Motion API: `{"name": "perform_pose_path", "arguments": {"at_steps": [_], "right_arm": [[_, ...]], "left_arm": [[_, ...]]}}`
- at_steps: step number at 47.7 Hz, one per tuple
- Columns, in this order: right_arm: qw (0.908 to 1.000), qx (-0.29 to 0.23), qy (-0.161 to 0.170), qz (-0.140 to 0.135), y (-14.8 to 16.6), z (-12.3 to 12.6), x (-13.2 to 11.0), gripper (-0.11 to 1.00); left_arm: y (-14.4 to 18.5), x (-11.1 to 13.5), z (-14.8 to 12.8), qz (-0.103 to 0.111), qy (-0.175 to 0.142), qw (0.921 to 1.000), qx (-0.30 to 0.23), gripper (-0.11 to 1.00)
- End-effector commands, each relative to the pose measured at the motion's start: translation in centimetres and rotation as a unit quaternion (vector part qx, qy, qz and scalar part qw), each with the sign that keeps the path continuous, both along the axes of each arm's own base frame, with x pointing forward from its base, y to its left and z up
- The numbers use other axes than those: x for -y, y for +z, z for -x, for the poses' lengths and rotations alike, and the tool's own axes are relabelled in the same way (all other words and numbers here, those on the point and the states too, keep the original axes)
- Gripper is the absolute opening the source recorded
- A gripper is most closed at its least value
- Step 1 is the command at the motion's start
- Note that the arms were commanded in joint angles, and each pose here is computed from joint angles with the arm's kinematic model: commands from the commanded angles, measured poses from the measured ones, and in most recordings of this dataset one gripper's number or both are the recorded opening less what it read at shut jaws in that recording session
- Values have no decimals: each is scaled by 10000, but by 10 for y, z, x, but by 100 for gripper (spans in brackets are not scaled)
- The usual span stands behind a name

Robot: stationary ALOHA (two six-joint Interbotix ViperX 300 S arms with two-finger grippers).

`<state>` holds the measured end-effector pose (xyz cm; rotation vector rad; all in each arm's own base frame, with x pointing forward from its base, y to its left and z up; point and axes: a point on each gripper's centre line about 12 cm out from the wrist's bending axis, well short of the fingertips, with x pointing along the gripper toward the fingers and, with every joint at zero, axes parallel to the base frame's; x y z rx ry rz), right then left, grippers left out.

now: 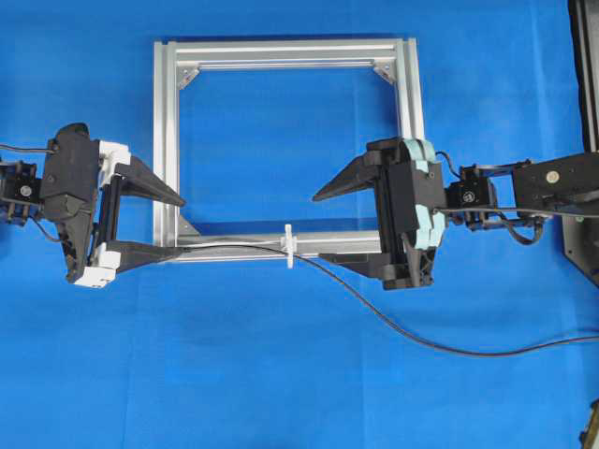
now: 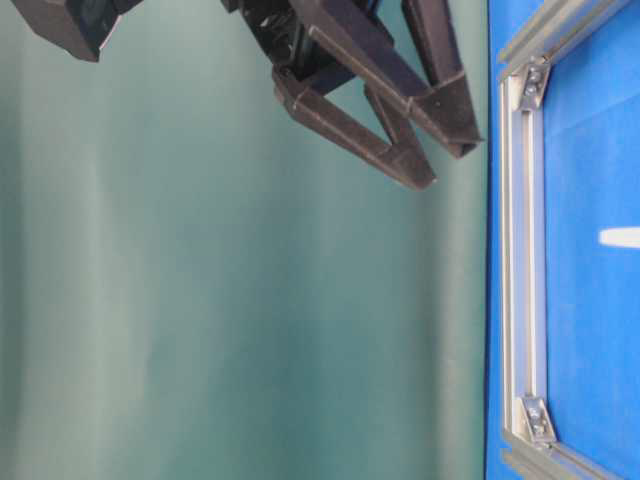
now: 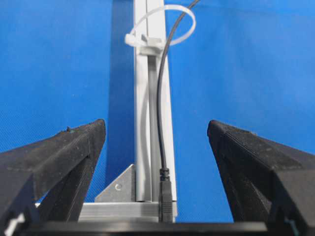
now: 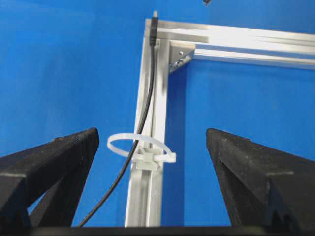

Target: Insert the wire through the string loop located in the center.

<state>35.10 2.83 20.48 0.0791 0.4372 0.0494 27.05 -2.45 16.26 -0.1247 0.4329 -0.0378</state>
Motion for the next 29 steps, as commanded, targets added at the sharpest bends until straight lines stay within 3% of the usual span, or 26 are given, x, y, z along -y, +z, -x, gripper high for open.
{"name": "perform_pose_path", "arguments": {"at_steps": [1,29], "right_arm": [[9999,154,14,1,10,0,-1,92],[9999,169,14,0,11,-1,-1,92]], "left_arm": [[7,0,-5,11,16,9999,114,81],[7,0,-5,12,17,9999,130,81]]}}
